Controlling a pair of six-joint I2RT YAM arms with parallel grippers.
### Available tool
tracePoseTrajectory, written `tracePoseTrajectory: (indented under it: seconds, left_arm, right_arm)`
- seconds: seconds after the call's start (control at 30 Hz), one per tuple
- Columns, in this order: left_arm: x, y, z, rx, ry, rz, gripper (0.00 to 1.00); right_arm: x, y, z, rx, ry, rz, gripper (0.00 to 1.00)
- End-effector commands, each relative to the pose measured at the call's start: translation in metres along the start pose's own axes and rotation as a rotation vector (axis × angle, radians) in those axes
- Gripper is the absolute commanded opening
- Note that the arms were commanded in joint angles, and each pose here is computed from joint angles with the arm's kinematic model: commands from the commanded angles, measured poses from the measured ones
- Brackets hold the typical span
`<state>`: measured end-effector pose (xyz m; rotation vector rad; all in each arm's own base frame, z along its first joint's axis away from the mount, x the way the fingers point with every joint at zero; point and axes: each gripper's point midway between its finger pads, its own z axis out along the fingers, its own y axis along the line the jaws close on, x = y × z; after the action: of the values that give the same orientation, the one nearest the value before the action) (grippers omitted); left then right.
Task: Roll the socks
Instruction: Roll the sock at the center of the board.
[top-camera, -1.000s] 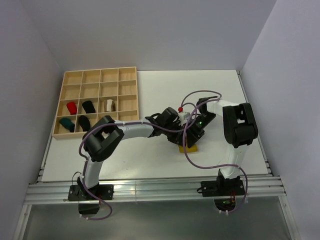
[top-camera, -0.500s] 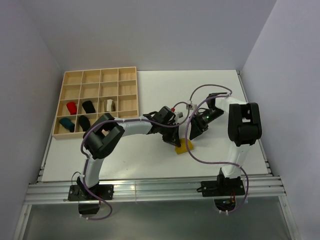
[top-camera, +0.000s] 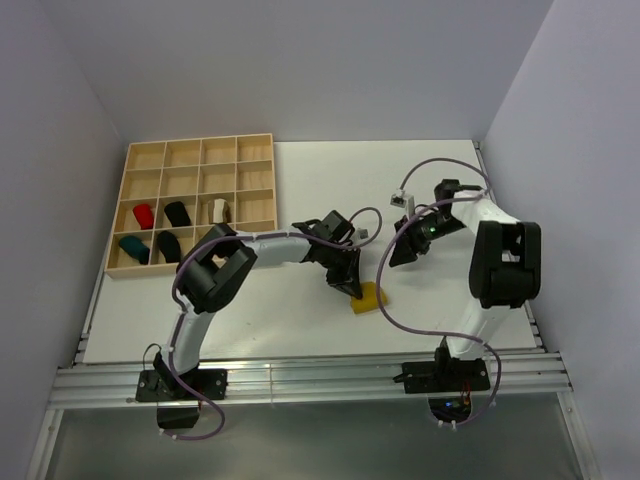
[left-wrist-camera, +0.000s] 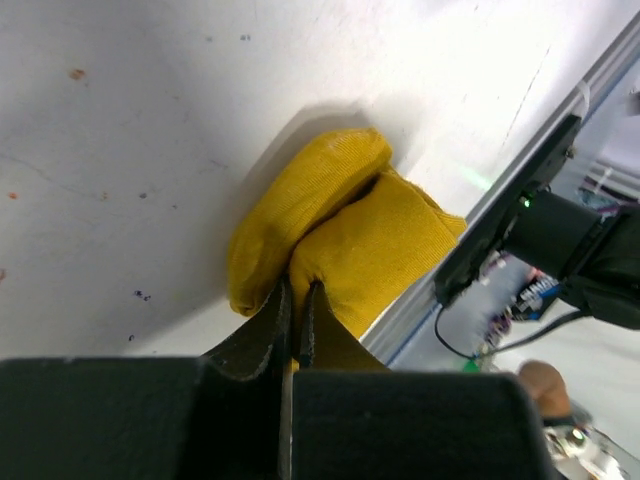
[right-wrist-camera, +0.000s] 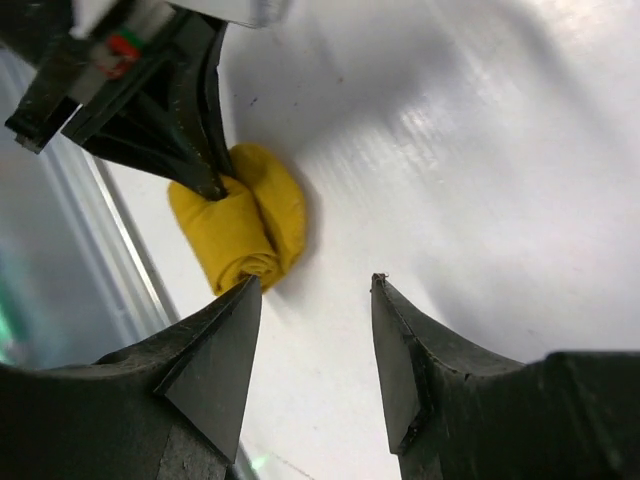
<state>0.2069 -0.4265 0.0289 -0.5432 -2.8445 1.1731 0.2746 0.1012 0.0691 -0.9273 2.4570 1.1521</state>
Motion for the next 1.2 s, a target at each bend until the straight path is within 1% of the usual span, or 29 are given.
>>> tracePoseTrajectory:
  seconds: [0.0,0.13,0.17,0.23,0.27,0.33,0.37,0.4,0.43,0.47,0.53,0.63,0.8,1.17]
  left_arm:
    - [0.044,0.051,0.012,-0.154,0.177,-0.122,0.01]
    - [0.045,0.056,0.01,-0.169,0.209,-0.135,0.0]
    - [0.044,0.056,0.009,-0.167,0.211,-0.134,0.0]
    - [0.043,0.056,0.008,-0.171,0.219,-0.14,0.0]
    - [0.043,0.056,0.008,-0.17,0.222,-0.141,0.0]
    - [0.043,0.056,0.009,-0.161,0.228,-0.151,0.0]
    - [0.043,0.056,0.009,-0.161,0.23,-0.154,0.0]
    - [0.042,0.057,0.01,-0.163,0.23,-0.155,0.0]
    - [0.042,0.056,0.011,-0.158,0.233,-0.156,0.0]
    - [0.042,0.056,0.011,-0.156,0.236,-0.159,0.0]
    - [0.043,0.058,0.013,-0.16,0.244,-0.165,0.0]
    - [0.043,0.059,0.015,-0.158,0.252,-0.169,0.0]
    - [0.043,0.059,0.018,-0.152,0.265,-0.168,0.0]
    - [0.04,0.059,0.022,-0.137,0.277,-0.17,0.0]
  right_arm:
    - [-0.012,0.008,-0.017,0.074,-0.08,-0.154,0.56]
    - [-0.006,0.015,-0.023,0.146,-0.099,-0.282,0.57]
    - [0.003,0.017,-0.02,0.151,-0.081,-0.316,0.57]
    - [0.006,0.026,-0.022,0.176,-0.077,-0.4,0.6]
    - [0.016,0.028,-0.017,0.173,-0.058,-0.43,0.6]
    - [0.019,0.036,-0.016,0.182,-0.048,-0.506,0.61]
    - [0.025,0.043,-0.007,0.161,-0.033,-0.541,0.61]
    - [0.026,0.046,-0.005,0.161,-0.035,-0.556,0.63]
    - [0.022,0.051,-0.002,0.167,-0.039,-0.604,0.64]
    - [0.027,0.053,0.002,0.162,-0.029,-0.608,0.64]
    - [0.027,0.06,0.013,0.156,-0.008,-0.669,0.65]
    - [0.032,0.072,0.027,0.13,0.024,-0.719,0.67]
    - [0.039,0.079,0.043,0.12,0.071,-0.769,0.67]
    - [0.051,0.08,0.061,0.126,0.13,-0.808,0.68]
